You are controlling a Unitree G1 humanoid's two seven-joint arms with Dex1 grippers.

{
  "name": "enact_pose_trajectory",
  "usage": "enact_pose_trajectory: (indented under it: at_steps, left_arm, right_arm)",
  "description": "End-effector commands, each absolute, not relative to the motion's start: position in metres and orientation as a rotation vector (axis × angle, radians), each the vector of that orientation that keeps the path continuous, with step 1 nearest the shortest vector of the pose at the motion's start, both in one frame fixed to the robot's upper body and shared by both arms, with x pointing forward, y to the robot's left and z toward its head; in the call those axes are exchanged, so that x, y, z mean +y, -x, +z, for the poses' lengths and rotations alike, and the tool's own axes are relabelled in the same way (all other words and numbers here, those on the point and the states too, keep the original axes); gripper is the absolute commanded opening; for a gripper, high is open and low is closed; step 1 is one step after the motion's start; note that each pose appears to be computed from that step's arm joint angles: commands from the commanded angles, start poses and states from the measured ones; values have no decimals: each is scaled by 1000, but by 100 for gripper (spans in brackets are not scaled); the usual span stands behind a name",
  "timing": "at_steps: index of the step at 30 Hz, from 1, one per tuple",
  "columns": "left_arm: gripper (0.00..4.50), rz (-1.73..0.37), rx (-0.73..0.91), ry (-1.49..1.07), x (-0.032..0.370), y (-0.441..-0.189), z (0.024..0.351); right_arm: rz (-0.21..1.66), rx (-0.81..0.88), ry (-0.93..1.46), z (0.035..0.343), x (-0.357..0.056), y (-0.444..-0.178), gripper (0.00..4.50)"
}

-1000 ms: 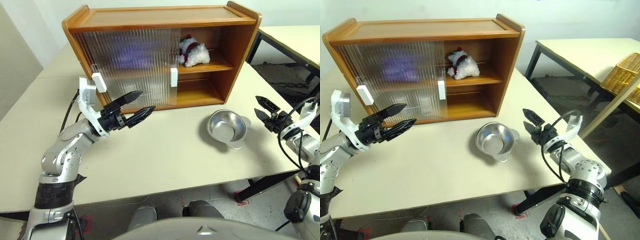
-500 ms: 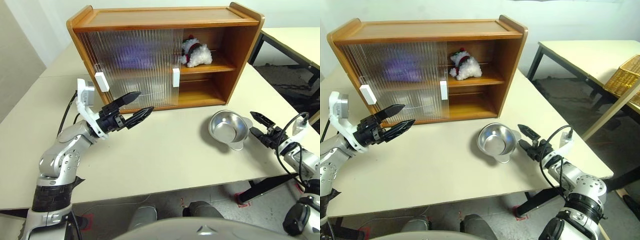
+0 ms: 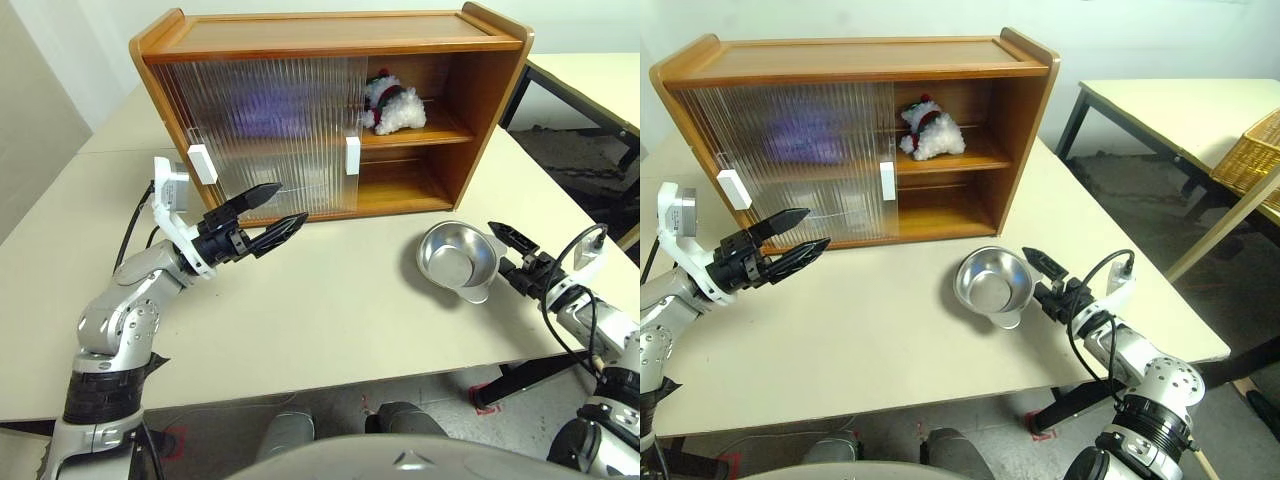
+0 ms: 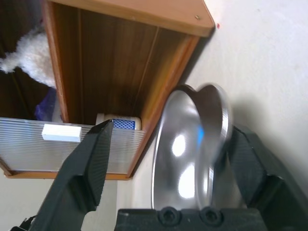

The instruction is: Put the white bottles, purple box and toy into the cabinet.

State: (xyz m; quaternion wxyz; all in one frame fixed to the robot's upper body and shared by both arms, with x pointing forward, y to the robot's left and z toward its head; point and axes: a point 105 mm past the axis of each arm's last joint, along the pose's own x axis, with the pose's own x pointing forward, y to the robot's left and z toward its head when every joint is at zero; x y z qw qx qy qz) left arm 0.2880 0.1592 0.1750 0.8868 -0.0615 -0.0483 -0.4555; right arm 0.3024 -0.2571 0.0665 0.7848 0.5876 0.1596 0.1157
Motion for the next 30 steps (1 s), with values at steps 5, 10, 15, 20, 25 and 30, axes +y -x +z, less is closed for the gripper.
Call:
enact_pose_trajectory:
  at_steps: [5,10,15,20,25,30]
  left_arm:
    - [450,-947,-94,113,161,-288,175]
    - [450,-948,-95,112,161,-289,175]
    - [450,-951,-96,110,160,-290,176]
    - [450,-950,-97,108,160,-290,176]
    - [450,-952,-94,106,160,-290,175]
    - [450,-955,-95,104,159,-290,175]
  right_arm:
    - [237,346,-1272,67,-266,-299,161]
    - [227,344,-1269,67,-272,-300,3]
    - [228,339,-1272,67,-273,-303,3]
    - [244,341,-1291,64,-272,-304,3]
    - [315,329,-1362,70,-267,-302,3]
    - [382,316,-1400,80,-258,-304,3]
